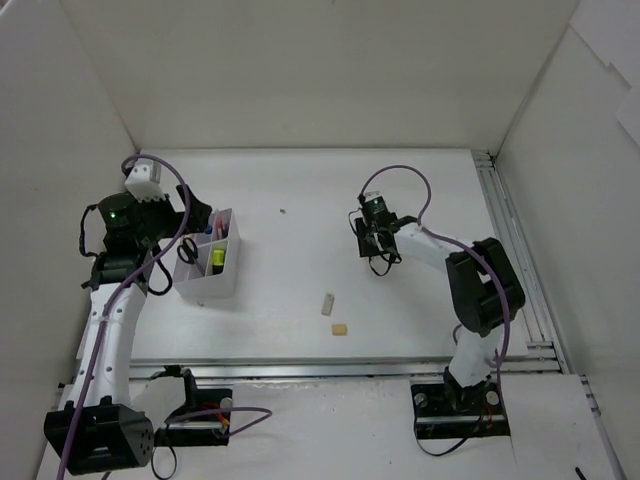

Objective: Sort the stationery into containers
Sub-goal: Pick up the stapler from the center of the board, then place the stapler in the storage box.

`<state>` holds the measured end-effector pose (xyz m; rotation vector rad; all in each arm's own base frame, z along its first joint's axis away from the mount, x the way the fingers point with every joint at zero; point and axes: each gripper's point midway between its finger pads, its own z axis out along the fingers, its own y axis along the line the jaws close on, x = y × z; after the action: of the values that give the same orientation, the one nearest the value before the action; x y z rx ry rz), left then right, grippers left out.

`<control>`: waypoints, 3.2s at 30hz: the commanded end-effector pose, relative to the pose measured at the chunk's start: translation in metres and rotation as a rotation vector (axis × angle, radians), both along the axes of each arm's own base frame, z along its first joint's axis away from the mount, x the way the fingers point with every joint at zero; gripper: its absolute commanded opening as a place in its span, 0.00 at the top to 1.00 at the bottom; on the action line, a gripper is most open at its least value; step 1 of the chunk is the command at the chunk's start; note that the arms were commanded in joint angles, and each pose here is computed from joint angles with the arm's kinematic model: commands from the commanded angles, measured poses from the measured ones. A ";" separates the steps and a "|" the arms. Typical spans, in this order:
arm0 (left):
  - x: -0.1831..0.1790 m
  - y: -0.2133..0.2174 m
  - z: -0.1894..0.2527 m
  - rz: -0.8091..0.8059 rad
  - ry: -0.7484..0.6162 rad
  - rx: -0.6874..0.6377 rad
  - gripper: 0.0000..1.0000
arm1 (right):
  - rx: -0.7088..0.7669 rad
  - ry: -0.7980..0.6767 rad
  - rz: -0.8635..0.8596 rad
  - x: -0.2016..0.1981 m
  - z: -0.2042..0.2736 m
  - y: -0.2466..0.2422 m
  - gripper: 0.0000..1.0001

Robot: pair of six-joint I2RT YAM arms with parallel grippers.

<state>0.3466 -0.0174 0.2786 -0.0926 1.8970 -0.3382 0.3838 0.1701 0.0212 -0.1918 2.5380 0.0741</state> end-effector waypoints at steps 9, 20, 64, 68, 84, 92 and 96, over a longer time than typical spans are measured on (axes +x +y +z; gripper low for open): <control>-0.039 -0.181 0.013 -0.701 -0.049 -0.201 0.01 | 0.323 -0.465 0.691 -0.082 0.143 0.102 0.87; -0.074 -0.281 -0.021 -0.955 0.082 -0.313 0.01 | 0.446 -0.722 0.796 -0.124 0.205 0.123 0.83; 0.080 0.043 -0.047 -0.145 0.114 0.044 1.00 | 0.112 -0.688 0.484 -0.086 0.184 0.062 0.02; 0.089 0.054 -0.076 -0.144 0.200 0.082 1.00 | 0.080 -0.653 0.484 -0.085 0.173 0.055 0.02; 0.099 0.058 -0.140 -0.174 0.382 0.046 0.83 | 0.036 -0.618 0.460 -0.084 0.165 0.042 0.02; 0.088 0.053 -0.106 -0.169 0.325 0.052 0.01 | 0.053 -0.573 0.473 -0.087 0.158 0.045 0.02; 0.079 0.052 -0.070 -0.154 0.252 0.081 0.01 | 0.087 -0.537 0.482 -0.092 0.152 0.050 0.02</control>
<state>0.4257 0.0361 0.1376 0.0024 2.3377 -0.4284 0.2837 0.2092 0.1503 -0.7353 1.9465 0.2207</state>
